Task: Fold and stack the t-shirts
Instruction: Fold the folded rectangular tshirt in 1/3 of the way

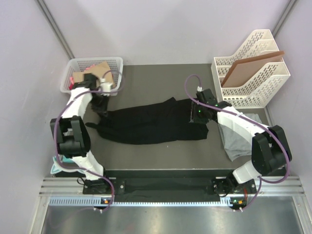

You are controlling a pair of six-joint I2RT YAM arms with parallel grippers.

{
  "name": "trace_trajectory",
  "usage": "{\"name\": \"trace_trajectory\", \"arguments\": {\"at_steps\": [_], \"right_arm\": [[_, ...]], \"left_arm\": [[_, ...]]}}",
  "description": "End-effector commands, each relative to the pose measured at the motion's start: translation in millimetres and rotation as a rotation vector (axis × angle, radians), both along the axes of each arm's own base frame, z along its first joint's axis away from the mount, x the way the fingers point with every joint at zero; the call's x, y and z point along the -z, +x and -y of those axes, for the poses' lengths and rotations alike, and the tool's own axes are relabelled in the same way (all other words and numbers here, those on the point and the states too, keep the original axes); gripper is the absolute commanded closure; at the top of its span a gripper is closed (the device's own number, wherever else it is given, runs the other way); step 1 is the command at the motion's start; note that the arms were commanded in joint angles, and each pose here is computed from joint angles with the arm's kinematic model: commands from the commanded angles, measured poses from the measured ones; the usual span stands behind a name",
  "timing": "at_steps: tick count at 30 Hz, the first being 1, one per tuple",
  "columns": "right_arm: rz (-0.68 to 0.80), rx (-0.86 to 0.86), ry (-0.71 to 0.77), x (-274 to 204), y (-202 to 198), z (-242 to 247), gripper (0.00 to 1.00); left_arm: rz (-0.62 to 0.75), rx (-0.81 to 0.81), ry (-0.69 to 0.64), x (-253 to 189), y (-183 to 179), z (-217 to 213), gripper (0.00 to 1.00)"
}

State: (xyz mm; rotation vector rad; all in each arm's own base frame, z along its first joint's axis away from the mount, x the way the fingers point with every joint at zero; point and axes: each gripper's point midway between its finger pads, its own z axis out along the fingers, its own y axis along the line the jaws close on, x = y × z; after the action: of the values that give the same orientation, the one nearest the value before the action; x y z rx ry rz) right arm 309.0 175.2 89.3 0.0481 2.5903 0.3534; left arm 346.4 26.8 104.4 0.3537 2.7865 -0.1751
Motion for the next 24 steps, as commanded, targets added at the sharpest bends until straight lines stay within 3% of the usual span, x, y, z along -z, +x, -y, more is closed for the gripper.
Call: {"name": "trace_trajectory", "arguments": {"at_steps": [1, 12, 19, 24], "right_arm": [[0.063, -0.007, 0.021, -14.1, 2.6, -4.4, 0.62], [0.064, -0.007, 0.001, -14.9, 1.9, 1.6, 0.63], [0.066, -0.007, 0.001, -17.5, 1.5, 2.5, 0.63], [0.064, -0.004, 0.002, -17.4, 1.4, 2.0, 0.63]], "left_arm": [[0.004, 0.074, -0.001, -23.6, 9.1, 68.4, 1.00], [-0.060, 0.257, 0.030, -14.4, 4.3, 165.3, 1.00], [-0.108, 0.378, -0.088, -19.2, -20.6, 238.8, 1.00], [-0.120, 0.416, -0.062, -10.5, -32.4, 259.0, 0.82]]}}
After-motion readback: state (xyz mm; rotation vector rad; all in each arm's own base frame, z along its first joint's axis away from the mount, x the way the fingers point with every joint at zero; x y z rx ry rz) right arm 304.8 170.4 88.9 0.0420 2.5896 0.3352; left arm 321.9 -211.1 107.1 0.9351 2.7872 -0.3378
